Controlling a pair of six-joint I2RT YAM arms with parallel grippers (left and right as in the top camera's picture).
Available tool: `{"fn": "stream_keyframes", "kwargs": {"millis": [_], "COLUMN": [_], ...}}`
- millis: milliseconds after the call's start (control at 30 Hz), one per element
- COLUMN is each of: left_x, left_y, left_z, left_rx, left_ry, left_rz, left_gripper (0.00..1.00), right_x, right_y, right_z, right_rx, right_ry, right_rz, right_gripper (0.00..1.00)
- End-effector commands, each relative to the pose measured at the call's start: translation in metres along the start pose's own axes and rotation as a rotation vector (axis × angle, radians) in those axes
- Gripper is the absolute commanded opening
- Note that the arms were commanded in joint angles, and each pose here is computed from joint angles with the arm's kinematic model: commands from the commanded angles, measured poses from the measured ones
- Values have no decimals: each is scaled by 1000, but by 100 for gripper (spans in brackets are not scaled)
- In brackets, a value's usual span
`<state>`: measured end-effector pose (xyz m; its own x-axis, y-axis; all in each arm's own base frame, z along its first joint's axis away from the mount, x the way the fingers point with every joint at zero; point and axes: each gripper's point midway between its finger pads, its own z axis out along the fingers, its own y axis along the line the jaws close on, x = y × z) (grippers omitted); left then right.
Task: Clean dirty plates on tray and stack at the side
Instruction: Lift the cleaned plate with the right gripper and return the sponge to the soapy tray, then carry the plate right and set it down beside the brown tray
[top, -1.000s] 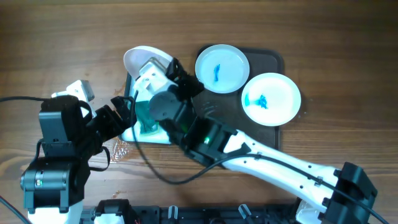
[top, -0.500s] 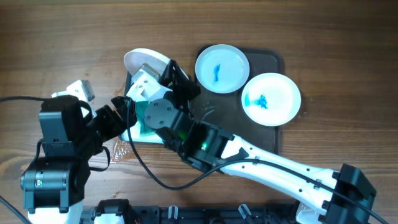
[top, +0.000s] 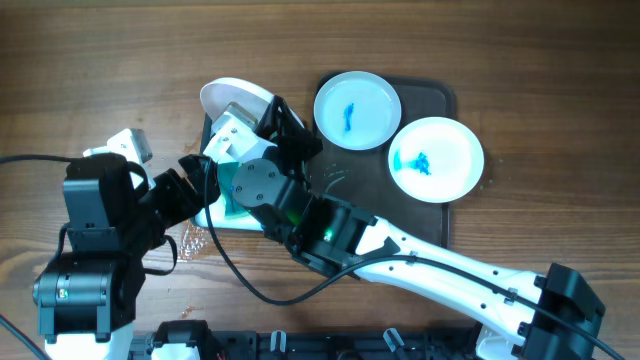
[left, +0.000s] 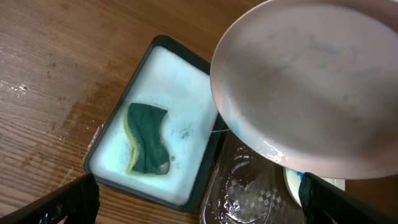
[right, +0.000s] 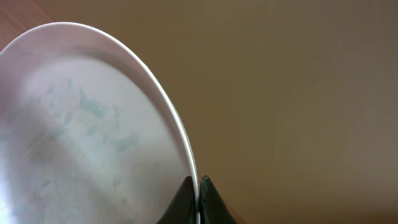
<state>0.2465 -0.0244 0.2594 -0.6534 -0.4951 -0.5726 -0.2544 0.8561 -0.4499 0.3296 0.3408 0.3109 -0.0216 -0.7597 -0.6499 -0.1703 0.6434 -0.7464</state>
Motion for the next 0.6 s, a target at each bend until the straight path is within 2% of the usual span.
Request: {"fn": "stream_keyframes", "kwargs": {"millis": [0,167,233,267,333,367,433,567], "left_x": [-3,-3,-3,-3,-3,-3,-3,-3], "left_y": [-3,-3,-3,-3,-3,-3,-3,-3], "left_z": [-3,-3,-3,-3,-3,-3,-3,-3], "left_rx": [13,13,13,13,13,13,13,13], "left_ry": [-8,-8,-8,-8,-8,-8,-8,-8], "left_rz": [-8,-8,-8,-8,-8,-8,-8,-8], "left_gripper": [100,100,100,100,100,100,100,100], "right_x": [-3,-3,4,17,55,75,100,135], "right_y": [-8,-8,-10,-4,26,44,55,33], "right_z": [-1,0,6,15,31,34,37,46], "right_rx": [27,27,24,-11,-214,-348,-476,-634], "right_ry": [4,5,20,52,157,233,349,551], "right_rz": [18,27,123,187,290,376,536,973], "right_gripper": [4,4,4,4,4,4,4,4]}}
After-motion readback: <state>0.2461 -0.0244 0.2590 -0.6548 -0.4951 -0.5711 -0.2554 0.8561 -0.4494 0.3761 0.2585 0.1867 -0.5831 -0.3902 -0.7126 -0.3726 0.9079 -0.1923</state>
